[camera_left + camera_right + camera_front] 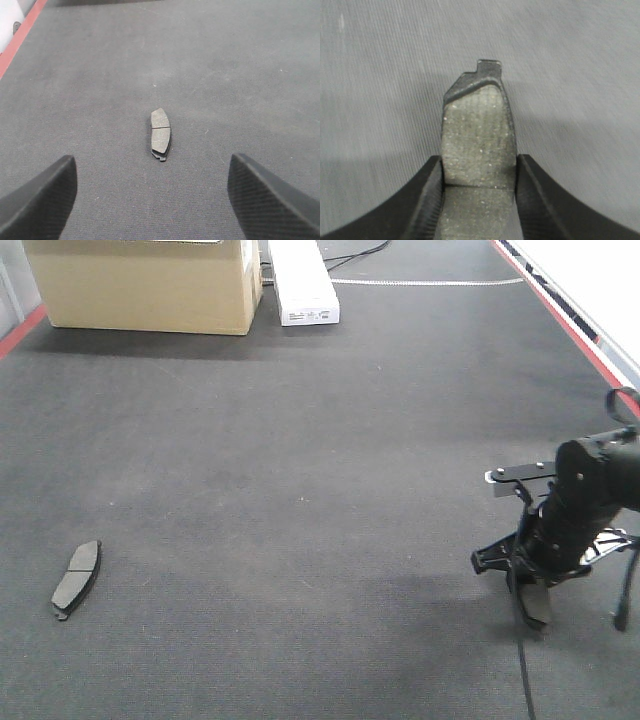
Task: Move and align brake pads A on conveyor
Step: 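Lower the right gripper with its brake pad onto the belt, then open the right gripper to release the pad and lift away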
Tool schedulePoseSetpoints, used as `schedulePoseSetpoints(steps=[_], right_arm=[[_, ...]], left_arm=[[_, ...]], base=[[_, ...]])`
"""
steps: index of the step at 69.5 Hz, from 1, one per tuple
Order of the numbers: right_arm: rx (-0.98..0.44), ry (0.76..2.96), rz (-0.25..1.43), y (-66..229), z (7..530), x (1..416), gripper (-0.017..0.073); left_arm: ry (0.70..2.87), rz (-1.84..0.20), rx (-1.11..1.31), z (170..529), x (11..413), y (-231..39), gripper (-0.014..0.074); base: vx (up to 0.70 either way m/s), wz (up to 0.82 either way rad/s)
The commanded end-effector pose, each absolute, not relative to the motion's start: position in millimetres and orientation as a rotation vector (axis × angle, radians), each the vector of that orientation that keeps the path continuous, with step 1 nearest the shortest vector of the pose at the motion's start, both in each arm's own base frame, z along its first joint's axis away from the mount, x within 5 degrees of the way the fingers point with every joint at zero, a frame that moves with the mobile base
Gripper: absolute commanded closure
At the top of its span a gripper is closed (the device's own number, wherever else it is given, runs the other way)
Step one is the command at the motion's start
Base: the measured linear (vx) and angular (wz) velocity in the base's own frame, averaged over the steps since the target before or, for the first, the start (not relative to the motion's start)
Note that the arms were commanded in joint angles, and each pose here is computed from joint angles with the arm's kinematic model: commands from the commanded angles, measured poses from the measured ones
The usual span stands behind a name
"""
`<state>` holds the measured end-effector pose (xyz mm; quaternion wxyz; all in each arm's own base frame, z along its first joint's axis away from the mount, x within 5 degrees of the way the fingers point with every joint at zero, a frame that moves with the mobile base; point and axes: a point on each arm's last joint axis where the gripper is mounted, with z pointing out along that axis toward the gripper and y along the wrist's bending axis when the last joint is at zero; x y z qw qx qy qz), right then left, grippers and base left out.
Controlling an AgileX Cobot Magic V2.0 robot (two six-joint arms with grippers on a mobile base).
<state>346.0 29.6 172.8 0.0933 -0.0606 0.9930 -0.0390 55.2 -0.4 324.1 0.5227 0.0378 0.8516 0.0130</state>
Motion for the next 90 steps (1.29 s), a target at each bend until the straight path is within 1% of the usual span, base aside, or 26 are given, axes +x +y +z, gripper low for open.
schedulePoseSetpoints(steps=[1,26,34,42,52,54,56,59,67,71,75,80,90], right_arm=[[-0.184,2.871,-0.12,28,191,358,0.0566],[-0.189,2.915,-0.125,29,175,365,0.0562],[-0.187,2.913,-0.121,29,175,365,0.0529],[-0.18,2.914,-0.113,29,175,365,0.0445],[-0.181,2.908,-0.113,29,175,365,0.027],[-0.181,2.907,-0.113,29,176,365,0.0205],[-0.181,2.906,-0.113,29,176,365,0.0172],[-0.18,2.9,-0.112,29,178,365,0.0098],[-0.179,2.879,-0.11,29,186,364,-0.0041],[-0.178,2.864,-0.11,29,192,363,-0.0078],[-0.176,2.843,-0.109,29,199,361,-0.0092],[-0.172,2.812,-0.107,29,211,359,-0.0092],[-0.151,2.708,-0.088,28,249,346,-0.0071]], left_arm=[[1.965,0.023,0.086,336,58,-1,0.0018],[1.965,0.023,0.086,336,58,-1,0.0018],[1.965,0.023,0.086,336,58,-1,0.0018],[1.965,0.023,0.086,336,58,-1,0.0018],[1.965,0.023,0.086,336,58,-1,0.0018],[1.965,0.023,0.086,336,58,-1,0.0018],[1.965,0.023,0.086,336,58,-1,0.0018],[1.965,0.023,0.086,336,58,-1,0.0018],[1.965,0.023,0.086,336,58,-1,0.0018],[1.965,0.023,0.086,336,58,-1,0.0018],[1.965,0.023,0.086,336,58,-1,0.0018],[1.965,0.023,0.086,336,58,-1,0.0018],[1.965,0.023,0.086,336,58,-1,0.0018]], base=[[0.0,0.0],[0.0,0.0],[0.0,0.0],[0.0,0.0],[0.0,0.0],[0.0,0.0],[0.0,0.0],[0.0,0.0],[0.0,0.0],[0.0,0.0],[0.0,0.0],[0.0,0.0],[0.0,0.0]])
